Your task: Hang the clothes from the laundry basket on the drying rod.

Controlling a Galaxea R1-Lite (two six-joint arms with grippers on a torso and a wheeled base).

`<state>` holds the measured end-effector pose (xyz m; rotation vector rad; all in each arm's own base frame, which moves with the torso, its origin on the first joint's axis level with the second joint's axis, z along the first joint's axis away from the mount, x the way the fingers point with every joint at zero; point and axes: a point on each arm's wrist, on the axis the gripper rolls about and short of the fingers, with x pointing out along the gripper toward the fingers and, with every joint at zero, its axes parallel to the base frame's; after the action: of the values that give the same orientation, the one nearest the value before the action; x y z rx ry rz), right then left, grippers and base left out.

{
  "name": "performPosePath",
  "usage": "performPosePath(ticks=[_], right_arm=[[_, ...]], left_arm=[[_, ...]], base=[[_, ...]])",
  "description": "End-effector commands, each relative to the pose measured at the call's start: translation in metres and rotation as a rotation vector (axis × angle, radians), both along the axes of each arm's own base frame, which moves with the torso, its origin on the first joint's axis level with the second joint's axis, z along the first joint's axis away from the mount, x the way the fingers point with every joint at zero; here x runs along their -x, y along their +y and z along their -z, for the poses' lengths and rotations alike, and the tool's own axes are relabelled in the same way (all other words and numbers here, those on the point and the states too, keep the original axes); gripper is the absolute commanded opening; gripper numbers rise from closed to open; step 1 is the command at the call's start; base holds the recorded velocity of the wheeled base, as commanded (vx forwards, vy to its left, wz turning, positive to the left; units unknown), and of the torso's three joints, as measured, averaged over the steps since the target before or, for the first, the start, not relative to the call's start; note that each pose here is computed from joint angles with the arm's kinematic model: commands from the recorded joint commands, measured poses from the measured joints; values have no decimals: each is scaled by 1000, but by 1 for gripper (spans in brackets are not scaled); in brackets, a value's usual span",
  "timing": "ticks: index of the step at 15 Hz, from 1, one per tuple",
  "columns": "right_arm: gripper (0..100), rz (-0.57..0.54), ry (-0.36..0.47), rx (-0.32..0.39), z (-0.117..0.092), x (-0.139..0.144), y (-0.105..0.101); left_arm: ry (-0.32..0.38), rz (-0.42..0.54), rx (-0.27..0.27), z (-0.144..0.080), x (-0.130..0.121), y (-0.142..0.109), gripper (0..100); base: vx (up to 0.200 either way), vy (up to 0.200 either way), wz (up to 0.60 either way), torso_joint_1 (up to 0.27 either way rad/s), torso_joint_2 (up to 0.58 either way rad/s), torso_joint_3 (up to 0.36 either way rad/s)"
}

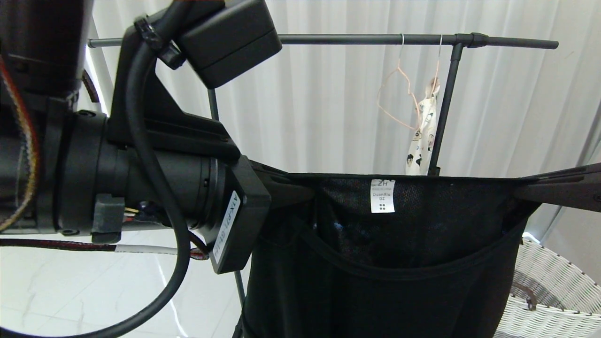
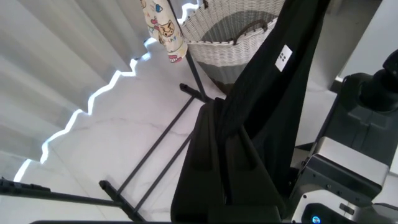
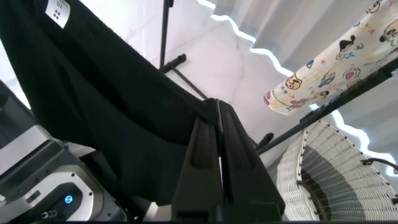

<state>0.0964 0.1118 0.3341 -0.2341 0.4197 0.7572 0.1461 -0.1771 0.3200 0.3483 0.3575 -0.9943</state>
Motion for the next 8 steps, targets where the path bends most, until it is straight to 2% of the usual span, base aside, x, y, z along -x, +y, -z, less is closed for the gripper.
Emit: performPosePath(ticks=[1,5,6,8], right_arm=[[0,-1,0,0,0,0,1],[0,-1,3,4,1,0,1],[100,0,4,3,1,0,1],[100,9,0,3,1,0,-1]], left_arm=[[-1,0,2,-1,0,1,0],[3,0,-2,1,1,1,0],[3,0,-2,1,1,1,0],[6,-5,-6,2,0,1,0]], base=[[0,0,0,0,0,0],[0,0,0,0,0,0],[0,0,0,0,0,0],[0,0,0,0,0,0]])
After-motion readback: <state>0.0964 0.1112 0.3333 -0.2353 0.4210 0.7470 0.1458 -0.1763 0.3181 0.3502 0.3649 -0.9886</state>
